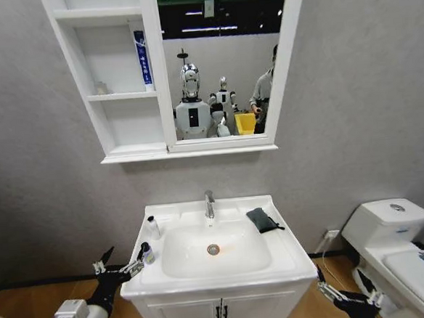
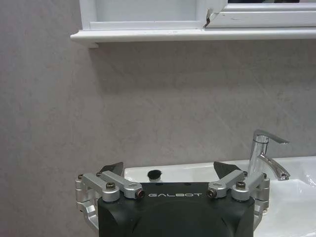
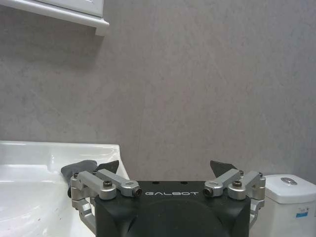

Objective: Move facial cleanser and shampoo from washbasin to cabinet, then wipe washbasin with towel.

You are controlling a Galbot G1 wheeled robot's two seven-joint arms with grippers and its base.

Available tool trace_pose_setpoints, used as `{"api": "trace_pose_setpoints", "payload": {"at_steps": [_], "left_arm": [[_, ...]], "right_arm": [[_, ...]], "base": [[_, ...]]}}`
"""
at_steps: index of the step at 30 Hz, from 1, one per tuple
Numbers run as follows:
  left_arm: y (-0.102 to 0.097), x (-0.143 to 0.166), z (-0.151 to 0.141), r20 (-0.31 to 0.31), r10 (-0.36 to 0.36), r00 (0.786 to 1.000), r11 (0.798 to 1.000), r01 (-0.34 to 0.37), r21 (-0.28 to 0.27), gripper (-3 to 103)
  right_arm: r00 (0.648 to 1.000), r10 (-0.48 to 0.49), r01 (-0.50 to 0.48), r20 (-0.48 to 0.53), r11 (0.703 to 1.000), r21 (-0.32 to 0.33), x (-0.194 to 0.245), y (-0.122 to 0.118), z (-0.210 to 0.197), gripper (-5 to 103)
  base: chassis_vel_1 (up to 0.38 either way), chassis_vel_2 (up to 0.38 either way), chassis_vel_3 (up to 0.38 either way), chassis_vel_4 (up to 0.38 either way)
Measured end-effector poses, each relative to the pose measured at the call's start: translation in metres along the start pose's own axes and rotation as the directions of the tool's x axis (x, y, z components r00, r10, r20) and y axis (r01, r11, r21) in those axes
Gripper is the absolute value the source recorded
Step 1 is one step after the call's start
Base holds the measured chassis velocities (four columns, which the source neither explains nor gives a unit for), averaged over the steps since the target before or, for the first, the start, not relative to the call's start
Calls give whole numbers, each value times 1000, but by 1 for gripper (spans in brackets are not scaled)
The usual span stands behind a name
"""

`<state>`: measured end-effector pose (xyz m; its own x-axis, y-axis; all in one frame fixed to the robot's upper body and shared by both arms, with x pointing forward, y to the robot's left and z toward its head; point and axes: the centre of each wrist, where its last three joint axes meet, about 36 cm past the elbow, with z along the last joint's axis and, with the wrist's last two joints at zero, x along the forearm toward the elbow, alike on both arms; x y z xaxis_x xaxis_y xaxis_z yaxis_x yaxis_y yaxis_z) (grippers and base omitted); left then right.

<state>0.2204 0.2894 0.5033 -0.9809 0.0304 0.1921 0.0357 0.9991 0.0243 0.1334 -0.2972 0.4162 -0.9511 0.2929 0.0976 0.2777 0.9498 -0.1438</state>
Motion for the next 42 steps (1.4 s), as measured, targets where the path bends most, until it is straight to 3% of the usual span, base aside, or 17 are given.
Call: {"api": "trace_pose_setpoints", "payload": {"at_steps": [32, 42], "left_arm": [[0, 0, 1, -1, -2, 1000, 1000, 2, -1, 100], [-14, -12, 67, -36, -177, 984, 982, 174, -80, 100]], "right_arm": [[1000, 0, 0, 0, 1000, 0, 0, 0, 0, 100], [1000, 0, 0, 0, 1000, 0, 0, 0, 0, 100]], "base": [[14, -11, -11, 9], [0, 0, 0, 0]]}}
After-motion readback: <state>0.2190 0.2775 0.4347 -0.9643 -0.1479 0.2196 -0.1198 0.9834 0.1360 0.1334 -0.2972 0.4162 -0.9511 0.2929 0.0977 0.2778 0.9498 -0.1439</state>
